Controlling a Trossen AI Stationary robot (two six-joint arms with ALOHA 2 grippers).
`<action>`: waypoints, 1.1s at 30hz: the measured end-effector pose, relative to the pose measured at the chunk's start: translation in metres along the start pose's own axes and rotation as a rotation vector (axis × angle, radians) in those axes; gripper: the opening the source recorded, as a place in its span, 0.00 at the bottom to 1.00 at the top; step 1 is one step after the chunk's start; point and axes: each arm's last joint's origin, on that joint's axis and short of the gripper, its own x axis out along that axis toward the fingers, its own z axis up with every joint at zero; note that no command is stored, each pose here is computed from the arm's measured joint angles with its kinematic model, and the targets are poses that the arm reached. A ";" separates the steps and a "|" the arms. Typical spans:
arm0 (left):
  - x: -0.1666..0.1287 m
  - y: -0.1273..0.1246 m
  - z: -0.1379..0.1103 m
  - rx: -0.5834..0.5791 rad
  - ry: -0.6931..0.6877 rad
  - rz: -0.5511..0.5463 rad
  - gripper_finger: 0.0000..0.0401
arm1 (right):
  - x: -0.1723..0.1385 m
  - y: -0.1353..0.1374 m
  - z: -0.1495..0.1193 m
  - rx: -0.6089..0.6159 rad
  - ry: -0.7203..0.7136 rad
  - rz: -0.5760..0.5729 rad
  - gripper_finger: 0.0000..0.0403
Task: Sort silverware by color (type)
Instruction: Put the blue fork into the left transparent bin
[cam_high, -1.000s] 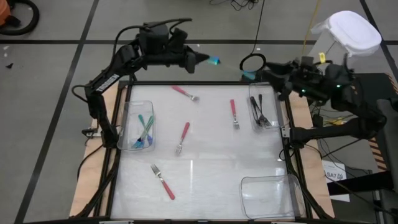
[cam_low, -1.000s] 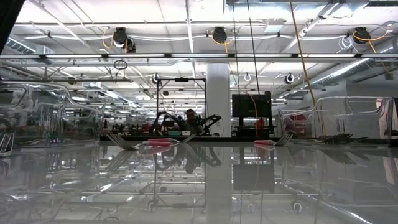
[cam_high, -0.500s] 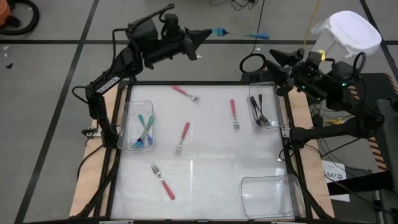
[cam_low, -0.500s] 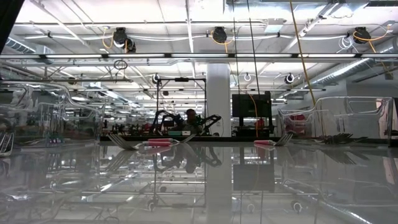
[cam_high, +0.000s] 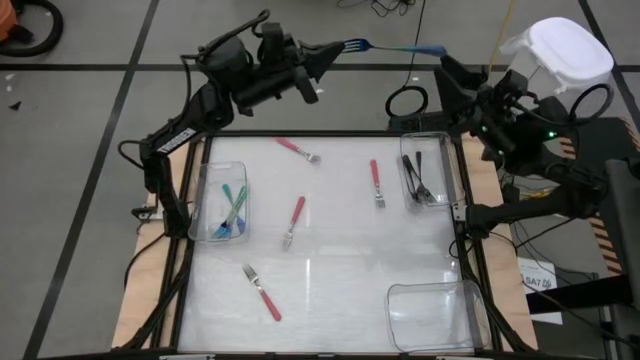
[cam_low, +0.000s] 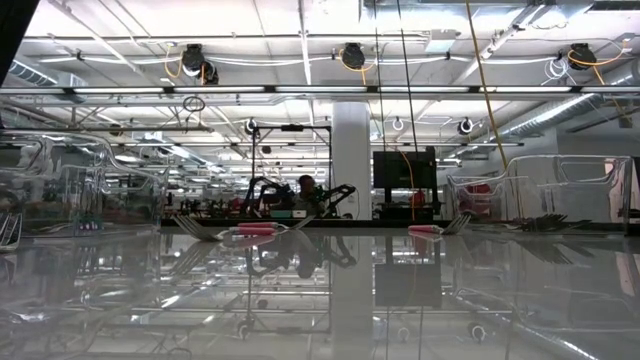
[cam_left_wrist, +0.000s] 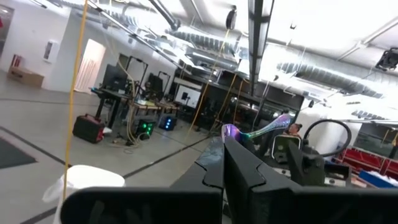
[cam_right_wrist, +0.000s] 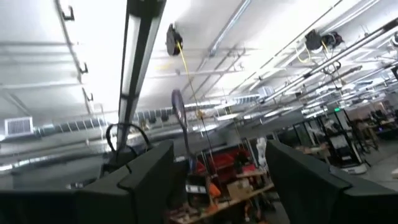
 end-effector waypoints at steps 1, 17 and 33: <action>0.000 0.000 0.000 0.003 0.001 0.000 0.00 | 0.002 0.001 -0.001 0.004 -0.009 0.002 0.62; 0.001 -0.001 -0.002 0.038 0.004 0.022 0.00 | 0.022 0.006 -0.015 0.096 -0.125 0.022 0.57; 0.012 0.003 -0.018 0.034 0.021 0.060 0.00 | 0.025 0.005 -0.020 0.071 -0.133 0.012 0.35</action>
